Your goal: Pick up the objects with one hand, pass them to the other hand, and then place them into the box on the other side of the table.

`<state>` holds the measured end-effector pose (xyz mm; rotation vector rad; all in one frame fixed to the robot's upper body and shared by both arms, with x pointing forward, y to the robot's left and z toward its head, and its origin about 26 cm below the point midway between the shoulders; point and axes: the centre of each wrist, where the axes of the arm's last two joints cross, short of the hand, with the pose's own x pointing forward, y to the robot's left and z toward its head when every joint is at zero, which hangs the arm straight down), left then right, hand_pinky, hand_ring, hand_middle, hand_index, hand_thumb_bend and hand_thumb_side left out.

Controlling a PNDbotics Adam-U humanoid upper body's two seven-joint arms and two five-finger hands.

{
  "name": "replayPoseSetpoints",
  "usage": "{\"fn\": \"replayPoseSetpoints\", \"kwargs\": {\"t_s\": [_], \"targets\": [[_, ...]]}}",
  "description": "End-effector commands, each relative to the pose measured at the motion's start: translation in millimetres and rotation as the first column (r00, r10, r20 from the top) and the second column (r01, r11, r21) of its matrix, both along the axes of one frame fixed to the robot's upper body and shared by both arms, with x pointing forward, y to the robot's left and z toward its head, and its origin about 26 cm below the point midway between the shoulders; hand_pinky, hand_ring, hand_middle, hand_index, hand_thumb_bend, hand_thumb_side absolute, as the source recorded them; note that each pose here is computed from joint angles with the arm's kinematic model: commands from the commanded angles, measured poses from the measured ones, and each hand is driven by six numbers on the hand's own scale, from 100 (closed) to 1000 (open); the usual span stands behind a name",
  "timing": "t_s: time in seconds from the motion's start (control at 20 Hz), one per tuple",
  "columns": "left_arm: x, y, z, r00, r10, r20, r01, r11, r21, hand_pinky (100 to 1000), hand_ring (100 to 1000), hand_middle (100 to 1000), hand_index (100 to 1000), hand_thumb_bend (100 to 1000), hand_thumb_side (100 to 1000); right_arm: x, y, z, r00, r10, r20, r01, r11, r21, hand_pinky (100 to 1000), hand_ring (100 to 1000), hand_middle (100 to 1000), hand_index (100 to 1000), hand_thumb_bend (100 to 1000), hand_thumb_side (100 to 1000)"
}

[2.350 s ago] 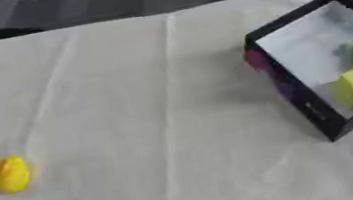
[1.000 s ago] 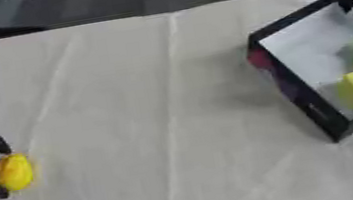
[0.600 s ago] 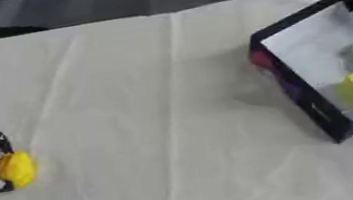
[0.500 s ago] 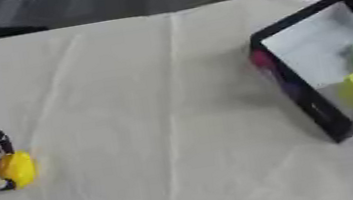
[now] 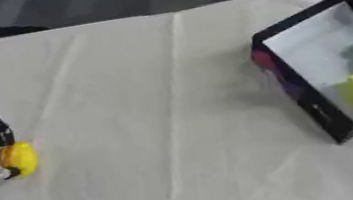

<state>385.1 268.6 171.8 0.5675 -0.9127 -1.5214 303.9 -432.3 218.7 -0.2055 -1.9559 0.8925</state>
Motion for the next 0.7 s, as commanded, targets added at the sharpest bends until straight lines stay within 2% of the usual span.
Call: {"fn": "replayPoseSetpoints", "kwargs": {"t_s": [0.05,0.25,0.4,0.55,0.7], "targets": [[-5.0,5,36.9,0.996,0.017,0.085,-0.016,1.000,-0.019,798,735,647,530,405,100,-2.0,-3,17.5,0.999,0.001,0.034,0.000,1.000,-0.025,1000,1000,1000,1000,100,370],[-10.7,-2,56.7,0.985,0.031,0.170,-0.019,0.997,-0.071,794,732,637,522,395,100,-2.4,-3,18.2,0.999,0.006,0.037,-0.005,1.000,-0.019,1000,1000,1000,1000,100,370],[-16.5,-13,71.3,0.963,0.037,0.267,-0.004,0.992,-0.124,783,723,627,514,380,100,-2.7,-1,19.9,0.999,0.014,0.044,-0.014,1.000,-0.011,1000,1000,1000,1000,100,376],[-21.2,-28,75.0,0.938,0.036,0.345,0.039,0.977,-0.207,778,726,624,505,366,100,-2.1,5,23.8,0.998,0.040,0.053,-0.040,0.999,0.002,1000,1000,1000,1000,100,383],[-20.5,-40,70.2,0.922,0.046,0.386,0.076,0.953,-0.295,770,721,617,498,353,100,-0.7,16,31.3,0.993,0.092,0.067,-0.093,0.996,0.016,1000,1000,1000,1000,100,394]]}}
